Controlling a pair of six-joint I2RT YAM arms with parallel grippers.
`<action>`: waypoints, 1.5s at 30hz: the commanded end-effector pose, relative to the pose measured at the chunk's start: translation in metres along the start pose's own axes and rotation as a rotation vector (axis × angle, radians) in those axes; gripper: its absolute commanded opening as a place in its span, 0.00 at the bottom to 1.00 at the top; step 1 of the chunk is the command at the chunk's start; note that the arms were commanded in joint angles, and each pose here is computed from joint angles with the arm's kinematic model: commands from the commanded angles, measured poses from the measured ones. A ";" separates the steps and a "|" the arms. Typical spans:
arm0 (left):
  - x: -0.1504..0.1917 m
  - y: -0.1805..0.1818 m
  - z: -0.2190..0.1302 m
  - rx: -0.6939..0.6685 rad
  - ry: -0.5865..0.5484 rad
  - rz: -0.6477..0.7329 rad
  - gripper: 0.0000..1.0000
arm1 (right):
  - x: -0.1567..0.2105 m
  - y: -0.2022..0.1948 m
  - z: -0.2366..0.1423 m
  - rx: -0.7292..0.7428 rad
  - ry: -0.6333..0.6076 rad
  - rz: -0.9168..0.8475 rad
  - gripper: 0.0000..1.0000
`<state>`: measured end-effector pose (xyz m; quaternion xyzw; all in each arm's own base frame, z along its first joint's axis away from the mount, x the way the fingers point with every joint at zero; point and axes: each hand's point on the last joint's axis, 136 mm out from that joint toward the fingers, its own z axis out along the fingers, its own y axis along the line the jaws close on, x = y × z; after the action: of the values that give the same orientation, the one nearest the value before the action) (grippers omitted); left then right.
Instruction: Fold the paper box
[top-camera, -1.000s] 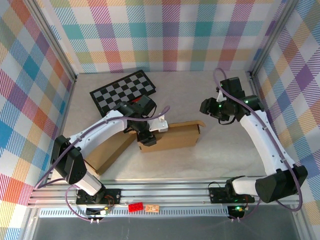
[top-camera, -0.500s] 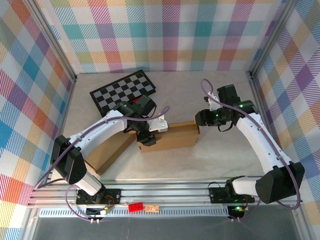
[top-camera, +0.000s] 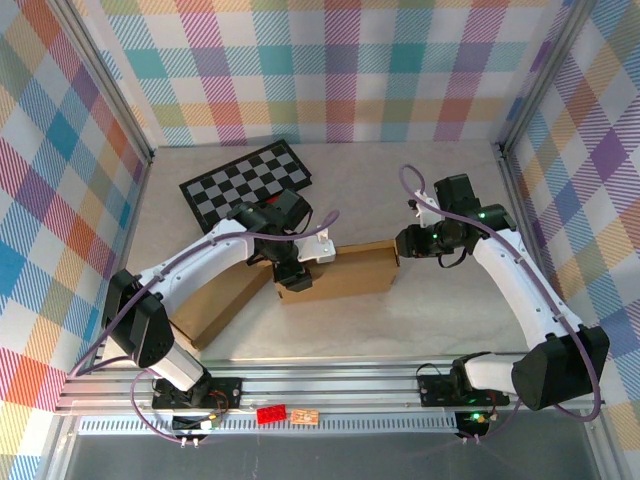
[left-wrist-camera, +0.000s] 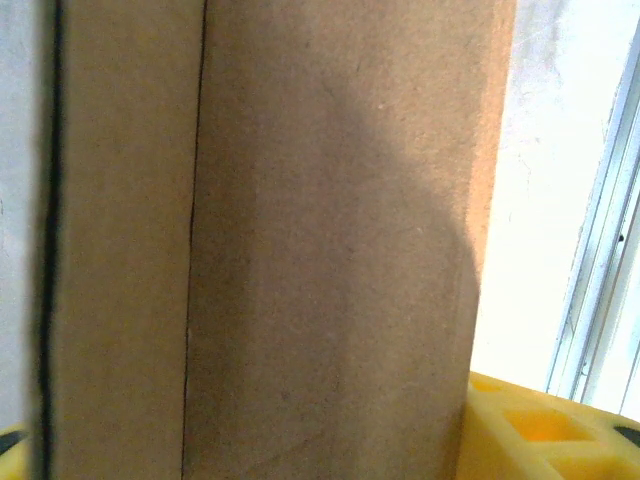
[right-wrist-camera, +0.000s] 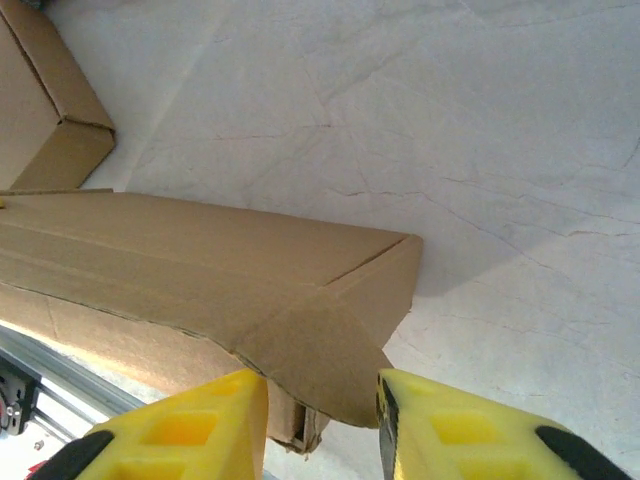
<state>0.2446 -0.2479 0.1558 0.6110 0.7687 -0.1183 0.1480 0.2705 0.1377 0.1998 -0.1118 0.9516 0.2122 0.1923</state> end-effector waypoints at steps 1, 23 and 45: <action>-0.004 0.002 -0.005 0.006 -0.010 0.002 0.58 | 0.000 -0.004 -0.004 0.029 0.007 -0.018 0.32; -0.007 0.007 -0.006 0.001 -0.025 -0.013 0.59 | -0.016 -0.009 0.003 0.059 0.004 -0.053 0.15; -0.021 0.018 -0.005 -0.025 -0.027 -0.059 0.63 | 0.010 0.007 -0.013 0.064 0.145 0.199 0.00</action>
<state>0.2595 -0.2579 0.1603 0.5959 0.7778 -0.1249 0.1560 0.2709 0.1311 0.2007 -0.0567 0.9738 0.1705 0.1392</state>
